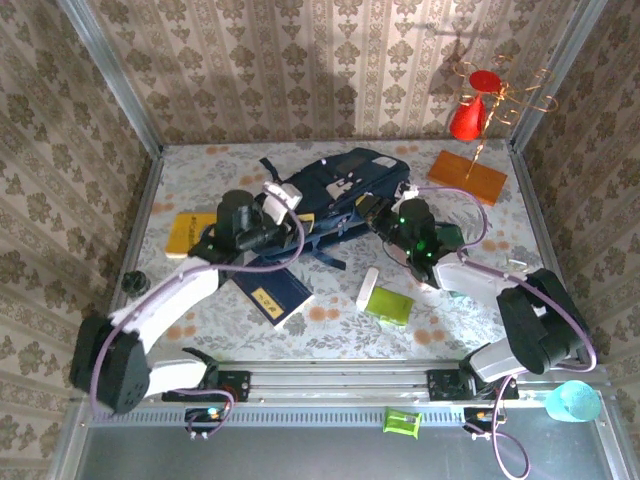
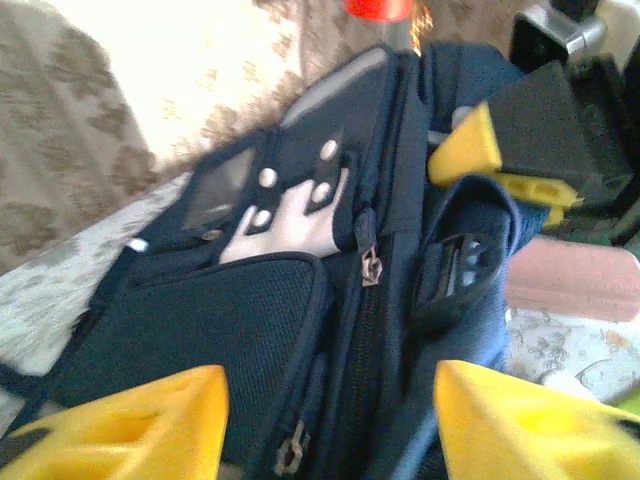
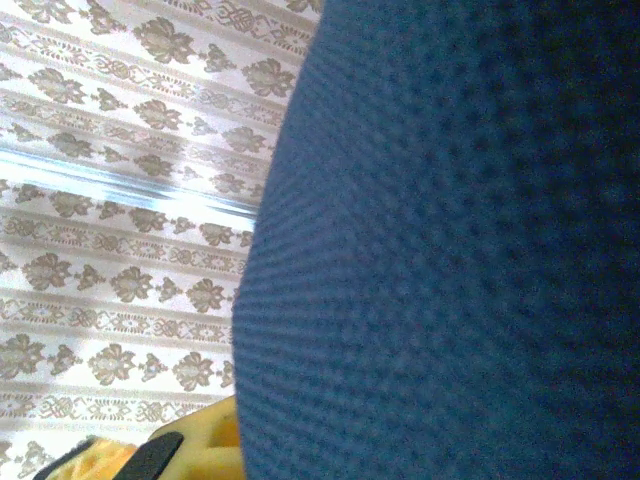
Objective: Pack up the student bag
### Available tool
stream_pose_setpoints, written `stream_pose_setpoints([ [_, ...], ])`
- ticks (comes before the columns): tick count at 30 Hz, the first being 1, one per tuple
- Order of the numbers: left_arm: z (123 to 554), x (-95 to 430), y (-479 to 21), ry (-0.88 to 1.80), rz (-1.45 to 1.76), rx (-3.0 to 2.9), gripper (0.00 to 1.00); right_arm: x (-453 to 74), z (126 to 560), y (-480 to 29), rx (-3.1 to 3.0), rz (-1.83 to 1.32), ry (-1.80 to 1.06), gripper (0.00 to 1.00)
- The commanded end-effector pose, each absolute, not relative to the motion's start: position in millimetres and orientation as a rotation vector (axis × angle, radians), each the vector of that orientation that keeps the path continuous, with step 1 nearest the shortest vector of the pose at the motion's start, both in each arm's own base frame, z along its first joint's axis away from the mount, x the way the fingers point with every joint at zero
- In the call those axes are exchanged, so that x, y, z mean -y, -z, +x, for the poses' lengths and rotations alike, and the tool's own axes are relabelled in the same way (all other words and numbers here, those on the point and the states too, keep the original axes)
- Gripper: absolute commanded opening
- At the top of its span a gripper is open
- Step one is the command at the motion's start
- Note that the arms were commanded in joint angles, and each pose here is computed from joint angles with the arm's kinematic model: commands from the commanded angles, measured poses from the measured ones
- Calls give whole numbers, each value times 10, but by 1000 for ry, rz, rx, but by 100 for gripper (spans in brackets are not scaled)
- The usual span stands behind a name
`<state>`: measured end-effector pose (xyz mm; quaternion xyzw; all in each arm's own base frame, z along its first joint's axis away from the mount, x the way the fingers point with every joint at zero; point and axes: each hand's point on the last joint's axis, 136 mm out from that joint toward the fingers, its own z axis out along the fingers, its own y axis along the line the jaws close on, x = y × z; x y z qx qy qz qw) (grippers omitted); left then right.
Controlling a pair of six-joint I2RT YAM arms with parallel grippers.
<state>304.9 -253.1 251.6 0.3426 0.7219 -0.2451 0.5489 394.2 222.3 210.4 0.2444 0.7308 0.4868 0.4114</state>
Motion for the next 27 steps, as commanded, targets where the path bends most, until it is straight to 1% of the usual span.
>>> stream_pose_setpoints([
  [1, 2886, 2328, -2502, 564, 540, -1792, 63, -2107, 3975, -2581, -1629, 693, -1196, 14],
  [3, 2665, 2414, -2337, 629, 552, -1826, 62, -2123, 3907, -2772, -1574, 688, -1208, 14],
  [5, 2486, 2529, -2136, 685, 570, -1877, 57, -2150, 3853, -2823, -1549, 690, -1193, 14],
  [7, 2373, 2665, -1978, 724, 607, -1886, 54, -2167, 3811, -2878, -1532, 685, -1180, 14],
  [10, 2317, 2914, -1878, 772, 686, -1845, 49, -2215, 3765, -2939, -1527, 667, -1179, 14],
  [14, 2425, 3113, -1836, 759, 738, -1786, 49, -2291, 3736, -2981, -1535, 640, -1188, 14],
  [16, 2503, 3134, -1817, 736, 727, -1759, 49, -2307, 3734, -2980, -1543, 634, -1186, 14],
  [21, 2645, 3123, -1857, 683, 685, -1673, 48, -2323, 3727, -2969, -1550, 626, -1191, 14],
  [27, 2817, 3014, -1944, 625, 583, -1596, 43, -2334, 3724, -2988, -1551, 613, -1191, 13],
])
